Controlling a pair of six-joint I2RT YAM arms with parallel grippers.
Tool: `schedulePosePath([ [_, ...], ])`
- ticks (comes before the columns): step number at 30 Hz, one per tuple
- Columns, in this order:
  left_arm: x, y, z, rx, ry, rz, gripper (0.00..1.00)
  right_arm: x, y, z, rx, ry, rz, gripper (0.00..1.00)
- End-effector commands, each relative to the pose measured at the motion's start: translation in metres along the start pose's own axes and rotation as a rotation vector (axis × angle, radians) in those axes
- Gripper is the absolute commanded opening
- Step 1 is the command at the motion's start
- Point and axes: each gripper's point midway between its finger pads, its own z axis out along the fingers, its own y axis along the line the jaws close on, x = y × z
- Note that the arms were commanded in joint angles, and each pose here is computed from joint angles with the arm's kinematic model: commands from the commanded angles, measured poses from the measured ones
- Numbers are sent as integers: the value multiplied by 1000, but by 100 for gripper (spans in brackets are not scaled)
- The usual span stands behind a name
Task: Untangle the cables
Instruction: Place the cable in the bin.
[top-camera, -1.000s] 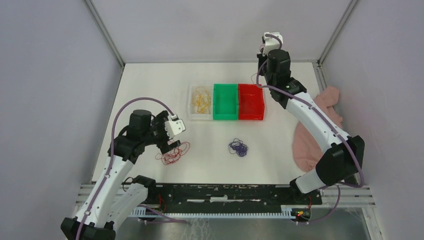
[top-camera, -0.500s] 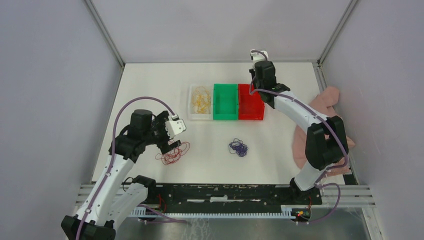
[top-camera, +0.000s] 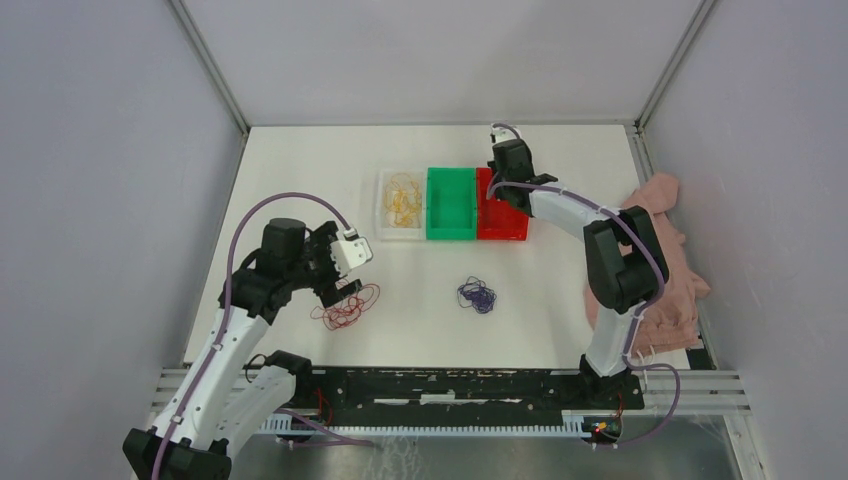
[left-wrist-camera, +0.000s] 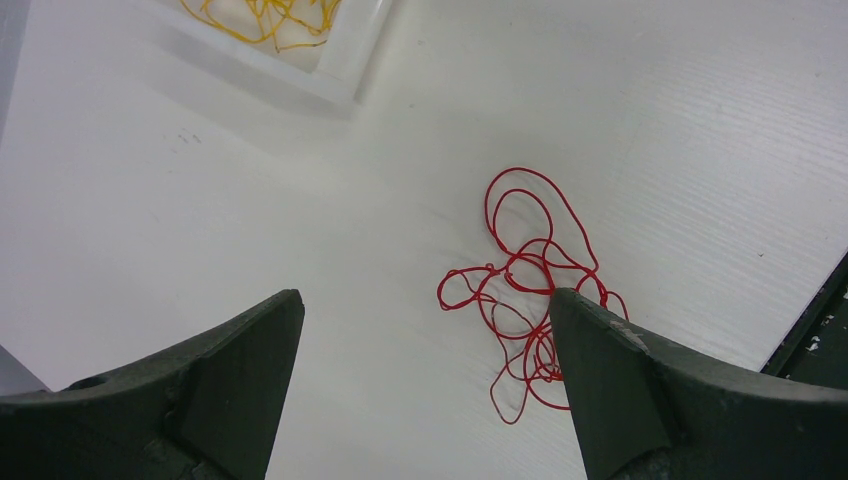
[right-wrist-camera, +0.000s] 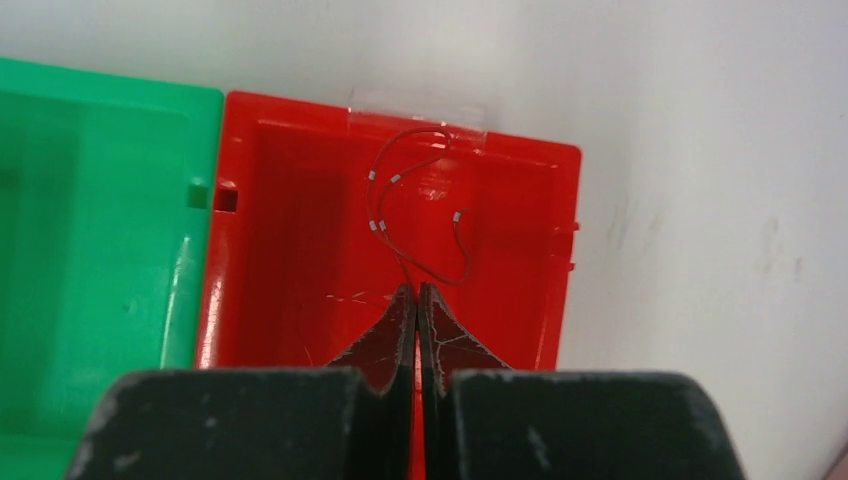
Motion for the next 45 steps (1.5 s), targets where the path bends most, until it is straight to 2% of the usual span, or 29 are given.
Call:
schedulePosePath([
  [1, -4, 6, -1, -29, -16, -12, 100, 0, 8, 8, -15, 33, 51, 0],
  [7, -4, 6, -1, -28, -16, -13, 100, 13, 14, 14, -30, 112, 46, 2],
  [13, -3, 5, -1, -29, -16, -13, 100, -17, 13, -3, -46, 59, 71, 39],
  [17, -5, 6, -1, -28, -20, -14, 99, -50, 6, -22, -43, 11, 72, 52],
  [22, -5, 5, -1, -27, -24, -19, 100, -77, -7, -48, -29, -50, 78, 54],
  [27, -6, 4, -3, -28, -27, -18, 100, -78, -20, -78, -17, -73, 106, 54],
  [30, -5, 4, -3, -26, -26, -16, 100, -57, -30, -101, -2, -51, 153, 58],
  [37, -6, 3, -2, -16, -28, -20, 100, 26, -39, -126, 13, 59, 249, 59],
  [41, -7, 4, -2, -19, -30, -20, 100, 57, -27, -121, -36, 96, 304, 59],
  [45, -8, 4, -3, -21, -31, -23, 100, 65, -16, -106, -59, 122, 344, 56],
])
